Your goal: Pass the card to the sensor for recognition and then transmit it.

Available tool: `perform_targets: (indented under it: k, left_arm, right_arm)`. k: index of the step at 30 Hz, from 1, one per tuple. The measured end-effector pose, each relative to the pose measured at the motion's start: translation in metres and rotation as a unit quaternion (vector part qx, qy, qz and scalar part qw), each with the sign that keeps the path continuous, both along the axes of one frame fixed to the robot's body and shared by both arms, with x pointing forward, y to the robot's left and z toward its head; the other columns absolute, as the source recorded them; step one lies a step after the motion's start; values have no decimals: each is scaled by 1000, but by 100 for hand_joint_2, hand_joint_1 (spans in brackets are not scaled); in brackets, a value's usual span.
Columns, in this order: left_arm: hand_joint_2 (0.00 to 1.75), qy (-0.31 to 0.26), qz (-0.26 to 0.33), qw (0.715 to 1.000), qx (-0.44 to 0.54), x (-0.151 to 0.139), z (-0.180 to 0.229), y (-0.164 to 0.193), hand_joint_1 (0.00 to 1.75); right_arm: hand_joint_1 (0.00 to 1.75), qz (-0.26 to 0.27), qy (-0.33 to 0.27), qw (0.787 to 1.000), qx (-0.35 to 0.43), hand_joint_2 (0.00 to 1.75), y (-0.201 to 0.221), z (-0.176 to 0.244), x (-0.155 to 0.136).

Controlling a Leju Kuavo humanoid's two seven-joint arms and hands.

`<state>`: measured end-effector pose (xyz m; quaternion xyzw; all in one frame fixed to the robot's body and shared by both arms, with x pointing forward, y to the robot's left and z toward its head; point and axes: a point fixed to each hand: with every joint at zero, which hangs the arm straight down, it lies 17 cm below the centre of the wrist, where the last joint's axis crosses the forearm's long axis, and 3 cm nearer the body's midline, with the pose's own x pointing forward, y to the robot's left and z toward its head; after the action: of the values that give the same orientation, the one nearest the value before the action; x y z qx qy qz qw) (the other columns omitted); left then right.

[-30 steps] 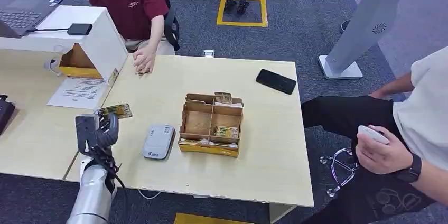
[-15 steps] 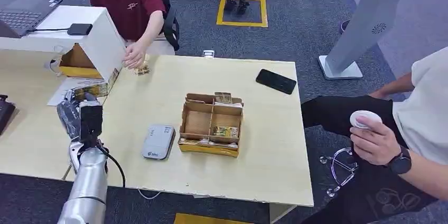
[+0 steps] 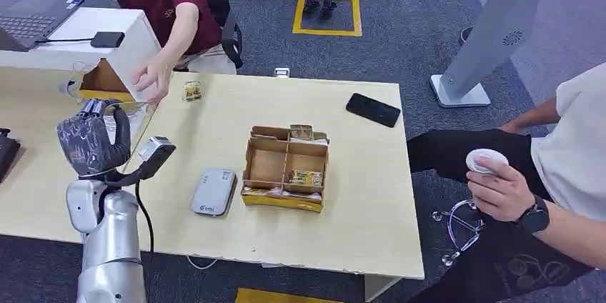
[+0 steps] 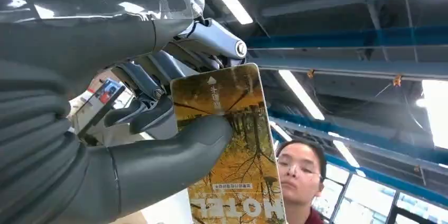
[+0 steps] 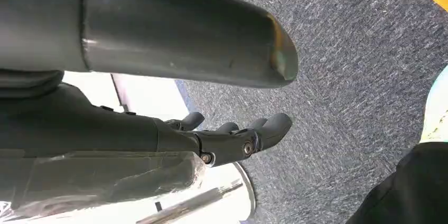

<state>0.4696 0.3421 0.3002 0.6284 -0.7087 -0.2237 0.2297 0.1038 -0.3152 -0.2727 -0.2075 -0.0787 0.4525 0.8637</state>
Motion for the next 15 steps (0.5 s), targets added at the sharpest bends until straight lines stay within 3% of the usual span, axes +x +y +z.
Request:
perform_targets:
  k: [15]
  left_arm:
    - [175, -10, 33, 999, 16, 1, 18, 9, 175]
  right_arm:
    - [0, 3, -1, 1000, -2, 0, -1, 0, 1]
